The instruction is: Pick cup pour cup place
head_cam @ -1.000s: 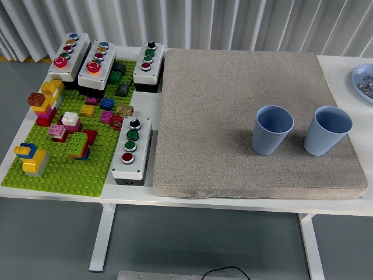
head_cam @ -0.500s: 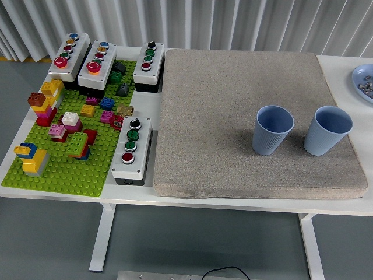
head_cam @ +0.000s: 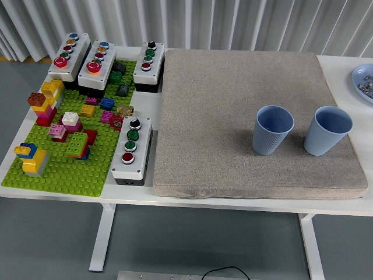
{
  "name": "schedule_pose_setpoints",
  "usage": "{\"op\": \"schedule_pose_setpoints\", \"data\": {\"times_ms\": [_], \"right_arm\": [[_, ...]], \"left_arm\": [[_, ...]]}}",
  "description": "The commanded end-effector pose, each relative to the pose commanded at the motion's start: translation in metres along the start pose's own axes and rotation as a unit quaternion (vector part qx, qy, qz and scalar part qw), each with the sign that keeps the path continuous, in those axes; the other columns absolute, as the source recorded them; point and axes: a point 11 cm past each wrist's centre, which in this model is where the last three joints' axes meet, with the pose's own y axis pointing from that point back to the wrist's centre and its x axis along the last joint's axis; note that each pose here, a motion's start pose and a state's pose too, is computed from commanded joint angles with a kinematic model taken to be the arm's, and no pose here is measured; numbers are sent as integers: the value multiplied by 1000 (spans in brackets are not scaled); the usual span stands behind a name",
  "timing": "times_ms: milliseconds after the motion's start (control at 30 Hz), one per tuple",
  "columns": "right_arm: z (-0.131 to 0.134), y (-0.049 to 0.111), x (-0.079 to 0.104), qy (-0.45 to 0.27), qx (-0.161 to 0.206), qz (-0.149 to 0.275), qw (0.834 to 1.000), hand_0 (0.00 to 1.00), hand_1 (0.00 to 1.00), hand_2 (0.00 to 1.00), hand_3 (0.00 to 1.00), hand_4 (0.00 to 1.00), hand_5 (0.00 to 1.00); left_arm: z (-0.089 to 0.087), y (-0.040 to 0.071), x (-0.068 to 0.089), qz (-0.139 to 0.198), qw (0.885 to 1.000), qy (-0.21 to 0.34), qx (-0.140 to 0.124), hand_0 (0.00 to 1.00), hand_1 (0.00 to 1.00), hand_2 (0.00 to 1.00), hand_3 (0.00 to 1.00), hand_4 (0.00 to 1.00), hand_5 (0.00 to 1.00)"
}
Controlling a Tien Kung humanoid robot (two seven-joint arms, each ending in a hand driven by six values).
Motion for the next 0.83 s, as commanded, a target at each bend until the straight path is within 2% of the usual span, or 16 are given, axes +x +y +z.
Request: {"op": "schedule_pose_setpoints", "data": {"times_ms": [833], "right_arm": [[-7,-2,3,-2,6,5,1000,944,863,915,929,754,998]], "left_arm": [[3,0,0,0,1000,1,-3,712,731,793,646,511,933]]}}
